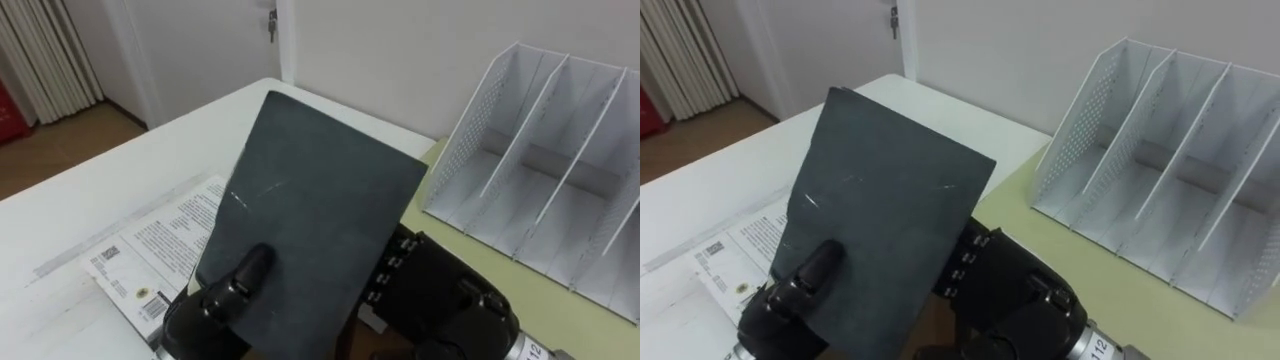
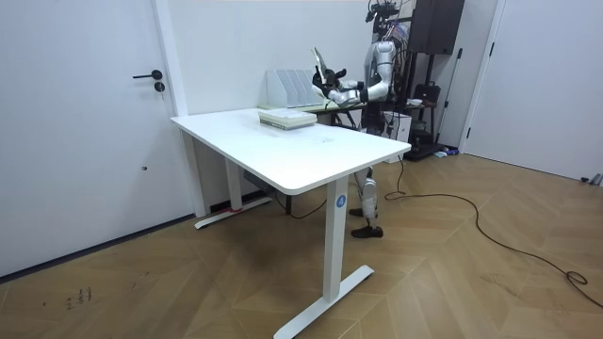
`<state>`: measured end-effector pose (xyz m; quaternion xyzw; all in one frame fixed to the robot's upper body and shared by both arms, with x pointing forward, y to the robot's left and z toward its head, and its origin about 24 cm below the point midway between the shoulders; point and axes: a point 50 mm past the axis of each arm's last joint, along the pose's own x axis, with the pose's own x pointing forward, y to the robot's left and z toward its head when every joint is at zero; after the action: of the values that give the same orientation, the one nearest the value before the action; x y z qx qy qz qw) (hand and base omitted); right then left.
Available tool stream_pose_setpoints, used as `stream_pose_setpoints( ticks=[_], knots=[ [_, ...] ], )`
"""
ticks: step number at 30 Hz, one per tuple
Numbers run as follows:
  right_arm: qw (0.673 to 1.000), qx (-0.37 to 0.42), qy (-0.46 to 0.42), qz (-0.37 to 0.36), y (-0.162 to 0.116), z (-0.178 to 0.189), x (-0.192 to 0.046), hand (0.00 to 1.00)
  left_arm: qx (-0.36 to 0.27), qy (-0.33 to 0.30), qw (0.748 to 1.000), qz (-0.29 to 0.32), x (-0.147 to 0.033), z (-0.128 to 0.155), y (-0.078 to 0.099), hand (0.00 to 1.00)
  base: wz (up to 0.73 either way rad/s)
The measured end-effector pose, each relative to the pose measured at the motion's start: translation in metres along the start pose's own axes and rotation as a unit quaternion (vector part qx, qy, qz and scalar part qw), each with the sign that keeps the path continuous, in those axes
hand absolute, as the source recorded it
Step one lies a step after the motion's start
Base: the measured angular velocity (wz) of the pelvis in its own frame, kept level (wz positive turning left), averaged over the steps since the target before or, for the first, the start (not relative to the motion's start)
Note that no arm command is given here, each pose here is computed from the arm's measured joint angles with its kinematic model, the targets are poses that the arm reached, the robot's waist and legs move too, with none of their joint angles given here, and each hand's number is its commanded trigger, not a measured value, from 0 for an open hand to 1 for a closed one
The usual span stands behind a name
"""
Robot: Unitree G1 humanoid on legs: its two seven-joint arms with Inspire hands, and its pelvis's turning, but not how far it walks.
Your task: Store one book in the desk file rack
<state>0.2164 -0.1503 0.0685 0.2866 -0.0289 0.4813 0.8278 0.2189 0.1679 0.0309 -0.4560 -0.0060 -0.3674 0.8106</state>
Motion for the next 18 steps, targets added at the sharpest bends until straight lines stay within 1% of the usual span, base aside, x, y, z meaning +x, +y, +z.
stream_pose_setpoints(
  ticks=[1,2,4,11,15,18],
  knots=[
    [1.000,0.000,0.000,-0.001,-0.0001,0.0000,0.0000,0.15,0.000,0.000,1.000,0.000,-0.0001,0.0001,0.0000,1.00,0.00],
    [1.000,0.000,0.000,-0.001,-0.0001,0.0000,0.0000,0.55,0.000,0.000,1.000,0.000,-0.0001,0.0001,0.0000,1.00,0.00],
    [1.000,-0.001,0.000,0.000,0.0003,0.0006,0.0003,1.00,0.000,0.000,1.000,-0.001,0.0001,-0.0001,-0.0001,1.00,-0.04],
    [1.000,-0.009,-0.007,-0.016,0.0004,0.0046,0.0019,1.00,-0.007,0.008,1.000,-0.013,-0.0015,-0.0015,-0.0003,1.00,-0.03],
    [1.000,-0.008,-0.006,-0.029,-0.0007,0.0040,0.0024,1.00,-0.011,0.040,0.998,-0.042,-0.0026,-0.0073,-0.0030,1.00,-0.02],
    [0.999,-0.010,-0.002,-0.035,-0.0014,0.0037,0.0022,1.00,-0.008,0.049,0.997,-0.052,-0.0022,-0.0097,-0.0041,1.00,0.00]
  ],
)
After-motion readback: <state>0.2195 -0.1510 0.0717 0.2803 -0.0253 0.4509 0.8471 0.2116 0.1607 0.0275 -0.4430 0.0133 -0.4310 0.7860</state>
